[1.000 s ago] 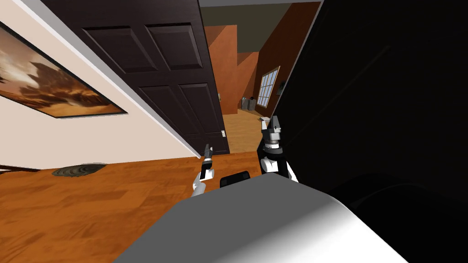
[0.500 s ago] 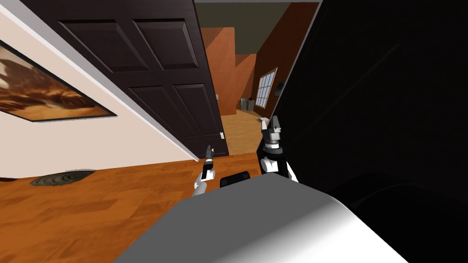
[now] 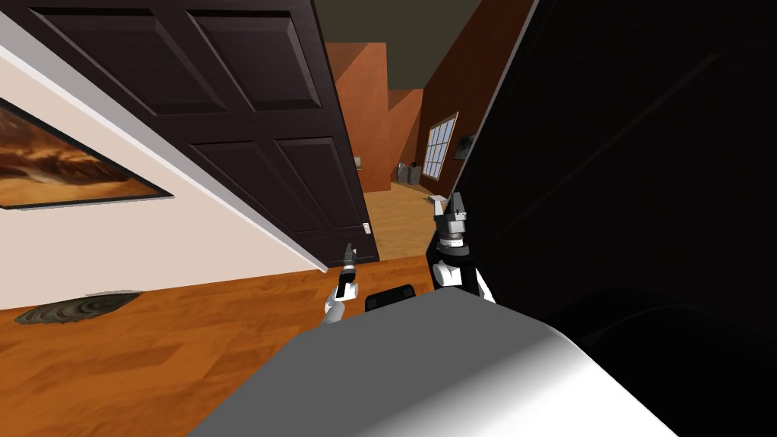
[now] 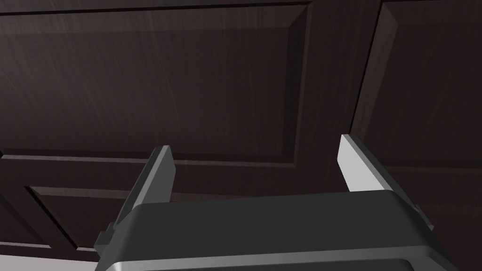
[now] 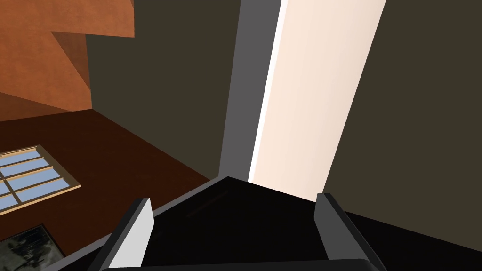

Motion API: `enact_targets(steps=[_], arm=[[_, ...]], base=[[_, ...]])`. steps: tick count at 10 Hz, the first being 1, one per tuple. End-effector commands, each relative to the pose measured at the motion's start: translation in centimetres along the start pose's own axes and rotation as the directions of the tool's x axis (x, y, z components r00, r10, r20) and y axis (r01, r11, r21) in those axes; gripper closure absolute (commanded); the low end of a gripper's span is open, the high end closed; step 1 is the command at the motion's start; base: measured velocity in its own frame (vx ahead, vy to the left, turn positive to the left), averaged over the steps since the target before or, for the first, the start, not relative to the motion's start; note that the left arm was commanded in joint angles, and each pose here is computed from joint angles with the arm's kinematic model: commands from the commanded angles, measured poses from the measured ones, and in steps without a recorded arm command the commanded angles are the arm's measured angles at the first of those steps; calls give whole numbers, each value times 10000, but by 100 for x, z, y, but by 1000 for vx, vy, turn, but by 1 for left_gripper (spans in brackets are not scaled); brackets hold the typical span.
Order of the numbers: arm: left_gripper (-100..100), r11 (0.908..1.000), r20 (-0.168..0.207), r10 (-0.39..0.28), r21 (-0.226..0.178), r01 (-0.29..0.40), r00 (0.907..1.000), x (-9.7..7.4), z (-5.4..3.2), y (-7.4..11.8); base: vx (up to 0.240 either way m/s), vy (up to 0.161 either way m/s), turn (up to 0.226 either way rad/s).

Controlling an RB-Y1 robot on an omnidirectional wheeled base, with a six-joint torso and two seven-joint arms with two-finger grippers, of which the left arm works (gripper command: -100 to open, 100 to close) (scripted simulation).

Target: Pull the door open

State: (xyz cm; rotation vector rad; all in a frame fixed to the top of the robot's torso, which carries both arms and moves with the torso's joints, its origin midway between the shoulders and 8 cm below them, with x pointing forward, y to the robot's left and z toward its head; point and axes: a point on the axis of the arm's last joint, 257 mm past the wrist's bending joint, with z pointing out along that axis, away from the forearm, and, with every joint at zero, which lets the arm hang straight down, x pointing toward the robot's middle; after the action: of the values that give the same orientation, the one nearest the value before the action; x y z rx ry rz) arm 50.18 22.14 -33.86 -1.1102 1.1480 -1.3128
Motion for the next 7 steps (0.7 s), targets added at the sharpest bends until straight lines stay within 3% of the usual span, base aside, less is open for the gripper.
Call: enact_targets(steps=[1,7], arm=[[-100,9998,-26,28,-193,-29,10000,15,-15,93],[-100,9958,-138,107,-903,-119,9998,103,-91,401]], base=[[103,-11,-28],[120,-25,-43]])
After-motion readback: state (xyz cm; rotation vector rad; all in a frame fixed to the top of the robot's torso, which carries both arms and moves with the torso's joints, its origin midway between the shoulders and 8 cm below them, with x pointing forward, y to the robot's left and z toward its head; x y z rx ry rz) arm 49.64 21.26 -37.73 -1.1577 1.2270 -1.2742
